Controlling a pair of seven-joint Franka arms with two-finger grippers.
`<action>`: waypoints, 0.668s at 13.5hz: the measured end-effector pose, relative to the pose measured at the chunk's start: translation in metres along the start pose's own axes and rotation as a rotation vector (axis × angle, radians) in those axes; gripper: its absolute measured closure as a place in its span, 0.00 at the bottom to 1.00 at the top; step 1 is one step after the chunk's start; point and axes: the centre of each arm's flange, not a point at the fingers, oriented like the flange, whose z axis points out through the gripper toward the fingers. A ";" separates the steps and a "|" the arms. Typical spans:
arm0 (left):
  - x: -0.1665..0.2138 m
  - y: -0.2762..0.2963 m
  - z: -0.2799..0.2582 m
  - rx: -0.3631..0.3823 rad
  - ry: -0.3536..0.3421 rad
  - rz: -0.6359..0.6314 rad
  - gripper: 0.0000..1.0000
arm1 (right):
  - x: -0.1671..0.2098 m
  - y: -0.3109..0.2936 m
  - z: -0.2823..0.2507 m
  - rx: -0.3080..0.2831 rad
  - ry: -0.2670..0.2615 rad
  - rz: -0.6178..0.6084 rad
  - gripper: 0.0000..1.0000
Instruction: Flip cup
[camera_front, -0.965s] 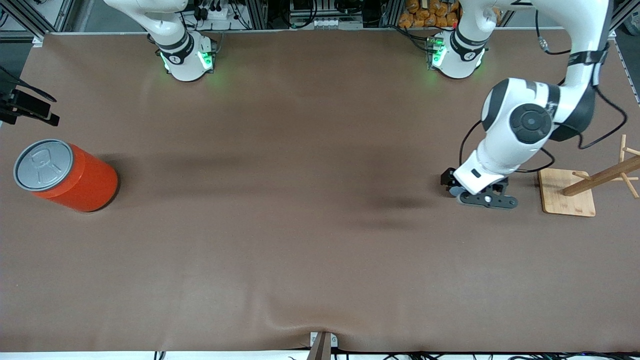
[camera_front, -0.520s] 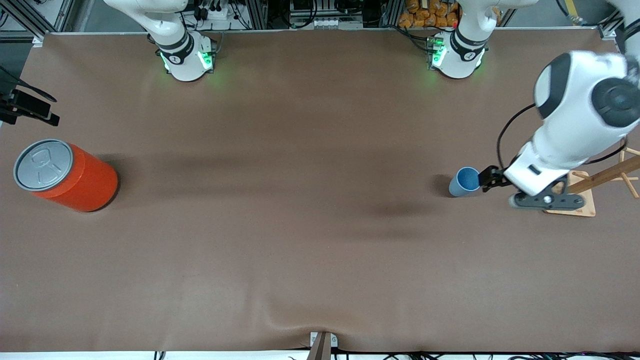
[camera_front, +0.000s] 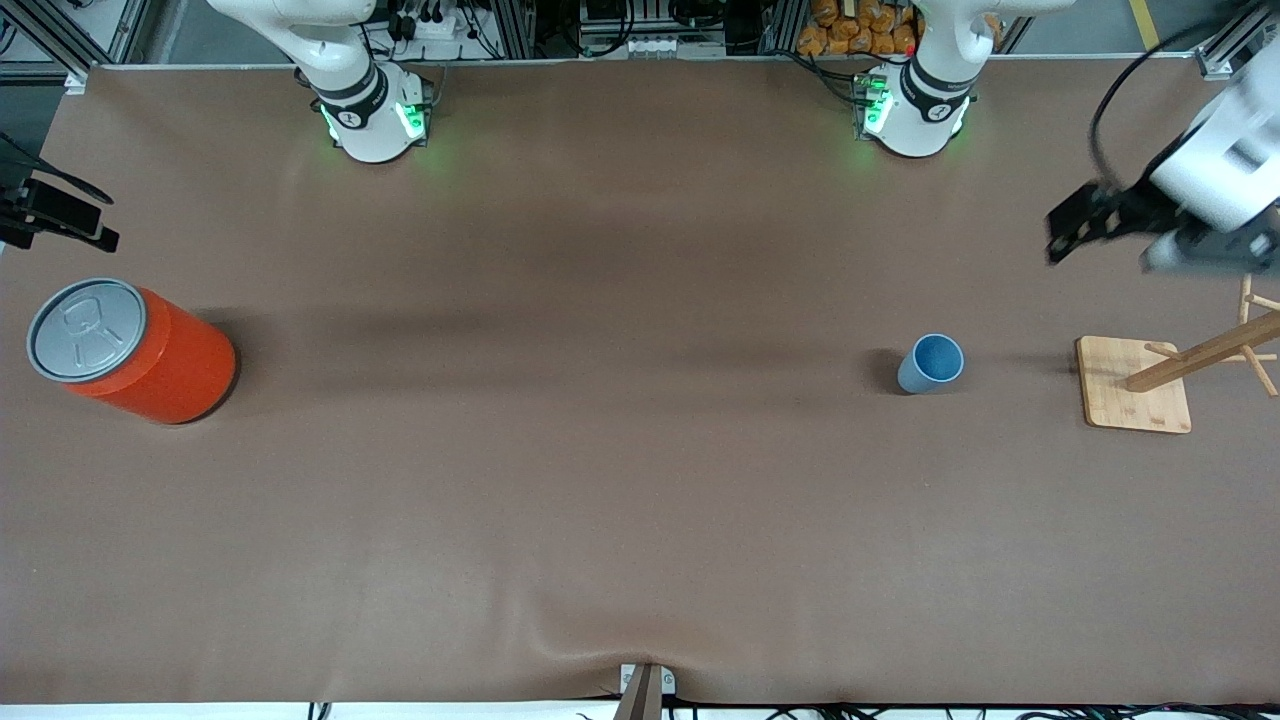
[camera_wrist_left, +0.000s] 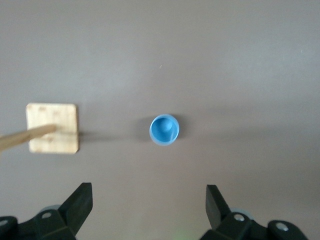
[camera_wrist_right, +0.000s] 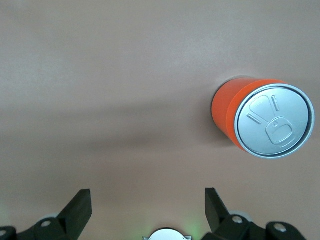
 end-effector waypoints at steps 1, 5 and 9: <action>-0.011 -0.006 -0.011 0.000 0.001 -0.004 0.00 | 0.000 0.000 0.000 0.000 0.000 0.000 0.00; -0.013 -0.025 -0.006 -0.003 -0.018 0.007 0.00 | 0.000 0.000 0.000 0.000 0.000 0.000 0.00; -0.008 -0.043 0.004 -0.006 -0.037 0.014 0.00 | 0.000 0.000 0.000 0.000 0.000 0.000 0.00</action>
